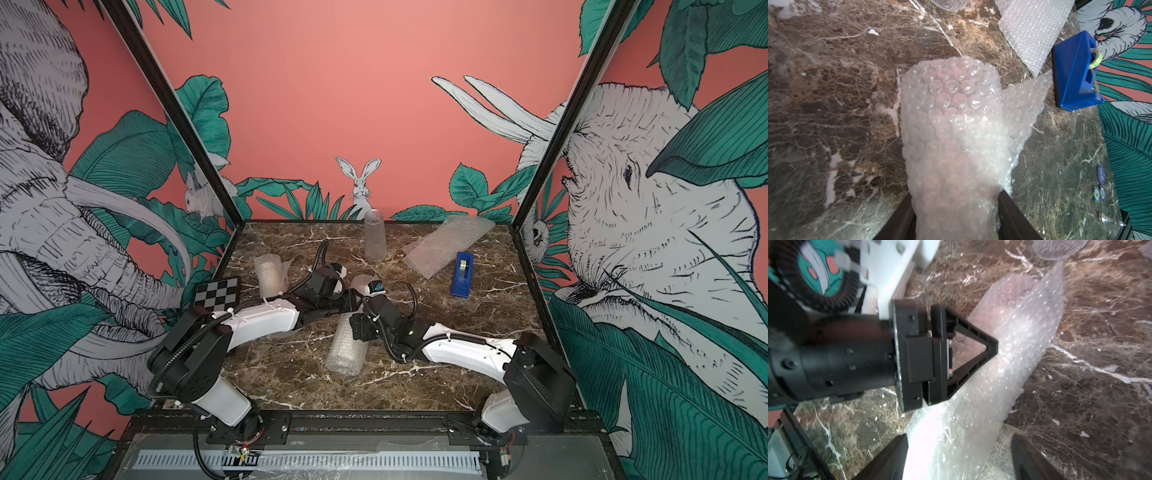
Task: Wrap vases in bubble wrap
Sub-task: Stick the tape on the bubble wrap.
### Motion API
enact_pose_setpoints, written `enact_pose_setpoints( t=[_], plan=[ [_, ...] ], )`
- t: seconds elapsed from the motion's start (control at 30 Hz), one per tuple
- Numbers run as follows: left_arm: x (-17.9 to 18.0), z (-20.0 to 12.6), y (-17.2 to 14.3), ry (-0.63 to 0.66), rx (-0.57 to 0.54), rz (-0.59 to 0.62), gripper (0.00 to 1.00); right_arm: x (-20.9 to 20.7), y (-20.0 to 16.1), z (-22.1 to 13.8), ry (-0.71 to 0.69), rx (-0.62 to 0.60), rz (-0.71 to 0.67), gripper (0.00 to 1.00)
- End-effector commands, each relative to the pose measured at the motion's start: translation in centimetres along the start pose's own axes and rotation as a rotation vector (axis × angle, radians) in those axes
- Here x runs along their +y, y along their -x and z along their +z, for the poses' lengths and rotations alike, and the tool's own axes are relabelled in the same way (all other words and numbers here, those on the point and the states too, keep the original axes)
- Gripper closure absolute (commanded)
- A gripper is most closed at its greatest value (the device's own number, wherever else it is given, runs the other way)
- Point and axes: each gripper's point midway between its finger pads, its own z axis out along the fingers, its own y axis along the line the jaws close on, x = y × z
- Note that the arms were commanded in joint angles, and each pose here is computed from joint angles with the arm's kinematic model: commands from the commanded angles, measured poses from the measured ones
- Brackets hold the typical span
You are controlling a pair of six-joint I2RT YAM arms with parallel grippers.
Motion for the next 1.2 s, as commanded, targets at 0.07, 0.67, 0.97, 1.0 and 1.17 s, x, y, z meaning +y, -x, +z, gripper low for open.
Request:
enact_pose_setpoints(
  t=[0.07, 0.67, 0.97, 1.0, 1.17],
  plan=[
    [2.3, 0.5, -3.0, 0.093, 0.106, -0.02, 0.78, 0.3, -1.6, 1.7, 0.032, 0.044, 0.045, 0.29],
    [2.5, 0.4, -3.2, 0.095, 0.105, -0.019, 0.78, -2.2, -0.8, 1.2, -0.043, 0.013, 0.038, 0.34],
    [2.4, 0.5, -3.1, 0.092, 0.104, -0.024, 0.78, -1.3, -0.7, 2.9, -0.009, 0.03, 0.035, 0.39],
    [2.4, 0.5, -3.1, 0.092, 0.106, -0.024, 0.78, -1.0, -0.8, 3.3, 0.003, 0.039, 0.037, 0.42],
    [2.4, 0.4, -3.1, 0.095, 0.107, -0.021, 0.78, -0.2, -1.2, 4.9, 0.047, 0.062, 0.039, 0.58]
  ],
)
